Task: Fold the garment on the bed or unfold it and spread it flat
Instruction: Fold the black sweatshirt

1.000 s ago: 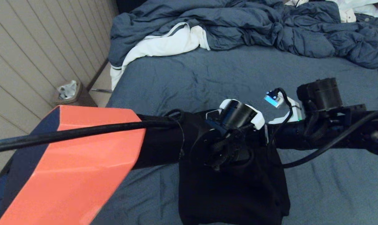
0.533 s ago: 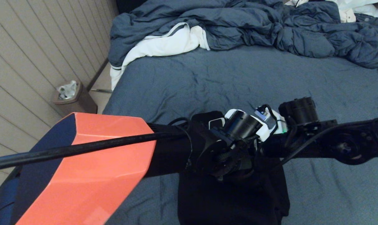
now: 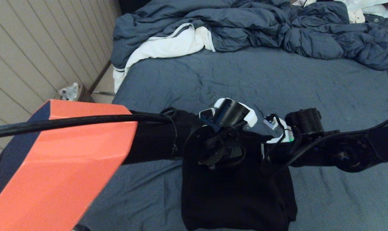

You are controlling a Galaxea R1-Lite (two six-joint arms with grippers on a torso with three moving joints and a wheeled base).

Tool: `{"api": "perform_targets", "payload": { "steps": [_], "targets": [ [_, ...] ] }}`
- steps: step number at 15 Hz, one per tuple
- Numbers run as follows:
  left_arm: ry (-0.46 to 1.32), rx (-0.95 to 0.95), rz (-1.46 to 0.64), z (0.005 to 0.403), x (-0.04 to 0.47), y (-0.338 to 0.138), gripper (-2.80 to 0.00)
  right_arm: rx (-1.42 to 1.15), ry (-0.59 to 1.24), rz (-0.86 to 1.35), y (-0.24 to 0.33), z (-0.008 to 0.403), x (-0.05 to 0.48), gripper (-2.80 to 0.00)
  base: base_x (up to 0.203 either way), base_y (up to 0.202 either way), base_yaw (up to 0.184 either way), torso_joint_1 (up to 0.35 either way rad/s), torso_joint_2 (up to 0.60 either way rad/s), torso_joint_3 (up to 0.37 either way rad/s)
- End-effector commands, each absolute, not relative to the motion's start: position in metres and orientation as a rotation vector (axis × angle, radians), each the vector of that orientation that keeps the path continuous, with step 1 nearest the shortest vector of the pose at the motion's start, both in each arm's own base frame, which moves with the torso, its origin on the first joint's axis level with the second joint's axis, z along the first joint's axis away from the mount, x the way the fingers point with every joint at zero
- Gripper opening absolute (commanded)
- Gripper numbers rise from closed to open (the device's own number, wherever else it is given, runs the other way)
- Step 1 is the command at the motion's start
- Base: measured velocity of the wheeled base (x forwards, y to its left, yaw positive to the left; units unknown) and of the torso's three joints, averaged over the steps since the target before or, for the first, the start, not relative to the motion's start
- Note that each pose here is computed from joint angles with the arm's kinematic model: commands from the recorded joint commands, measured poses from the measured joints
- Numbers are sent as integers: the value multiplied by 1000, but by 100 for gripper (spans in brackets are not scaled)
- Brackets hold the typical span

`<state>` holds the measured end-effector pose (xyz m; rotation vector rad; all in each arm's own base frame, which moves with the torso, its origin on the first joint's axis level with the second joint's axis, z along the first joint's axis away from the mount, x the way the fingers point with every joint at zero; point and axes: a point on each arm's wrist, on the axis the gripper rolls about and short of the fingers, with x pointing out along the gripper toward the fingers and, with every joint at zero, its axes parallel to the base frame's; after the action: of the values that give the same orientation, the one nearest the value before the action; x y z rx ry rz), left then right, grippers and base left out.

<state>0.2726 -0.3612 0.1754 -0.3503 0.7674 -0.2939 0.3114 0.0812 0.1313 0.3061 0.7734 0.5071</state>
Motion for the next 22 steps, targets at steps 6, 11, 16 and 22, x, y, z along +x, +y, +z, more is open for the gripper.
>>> {"api": "perform_targets", "payload": {
  "steps": [6, 11, 16, 22],
  "targets": [
    [731, -399, -208, 209, 286, -297, -280, 306, 757, 510, 81, 131, 310, -280, 0, 0, 0, 0, 0, 0],
    [850, -383, -332, 209, 245, -294, -280, 306, 737, 514, 81, 137, 310, -280, 0, 0, 0, 0, 0, 0],
    [1020, -381, -387, 168, 236, -326, -280, 297, 589, 590, 91, 187, 289, -280, 0, 0, 0, 0, 0, 0],
    [995, -397, -370, 158, 249, -346, -280, 297, 589, 715, 117, 222, 248, -280, 0, 0, 0, 0, 0, 0]
  ]
}}
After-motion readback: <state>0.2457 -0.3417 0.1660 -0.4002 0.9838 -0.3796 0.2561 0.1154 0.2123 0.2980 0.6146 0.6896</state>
